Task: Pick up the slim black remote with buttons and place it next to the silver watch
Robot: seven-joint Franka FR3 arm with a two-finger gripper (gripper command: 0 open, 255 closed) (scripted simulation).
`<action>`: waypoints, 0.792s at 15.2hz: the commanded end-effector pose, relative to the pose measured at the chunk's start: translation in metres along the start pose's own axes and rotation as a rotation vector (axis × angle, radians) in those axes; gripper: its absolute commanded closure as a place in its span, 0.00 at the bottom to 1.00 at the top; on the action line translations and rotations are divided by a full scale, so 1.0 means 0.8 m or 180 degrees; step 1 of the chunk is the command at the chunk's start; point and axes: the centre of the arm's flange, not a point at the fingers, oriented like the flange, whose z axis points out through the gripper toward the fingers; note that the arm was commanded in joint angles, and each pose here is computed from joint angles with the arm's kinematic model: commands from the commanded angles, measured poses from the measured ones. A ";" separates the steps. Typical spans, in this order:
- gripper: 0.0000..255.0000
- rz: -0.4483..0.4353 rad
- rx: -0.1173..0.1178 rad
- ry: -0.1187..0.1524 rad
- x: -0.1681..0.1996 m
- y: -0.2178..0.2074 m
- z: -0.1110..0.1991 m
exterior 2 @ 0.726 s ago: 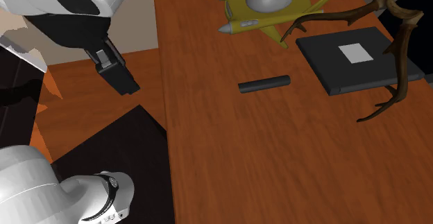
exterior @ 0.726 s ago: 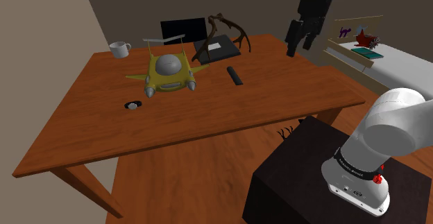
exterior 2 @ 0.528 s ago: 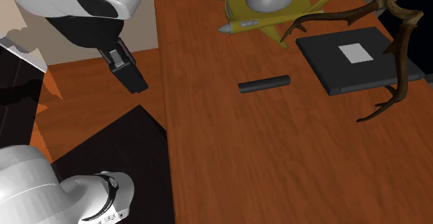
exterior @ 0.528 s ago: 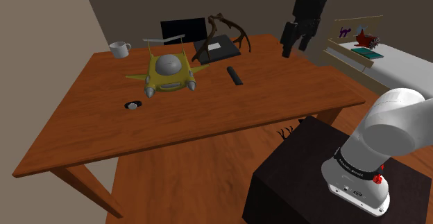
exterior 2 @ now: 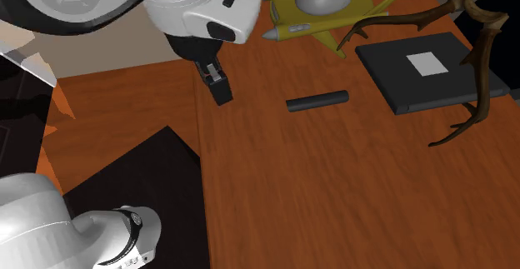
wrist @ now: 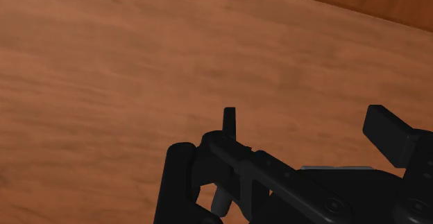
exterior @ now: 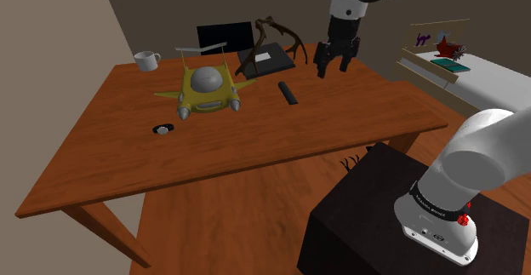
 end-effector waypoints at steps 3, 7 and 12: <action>0.00 0.0190 0.0019 0.0009 0.054 0.006 0.038; 0.00 0.0378 0.0036 0.0014 0.107 0.013 0.075; 0.00 0.0612 0.0058 0.0019 0.174 0.026 0.122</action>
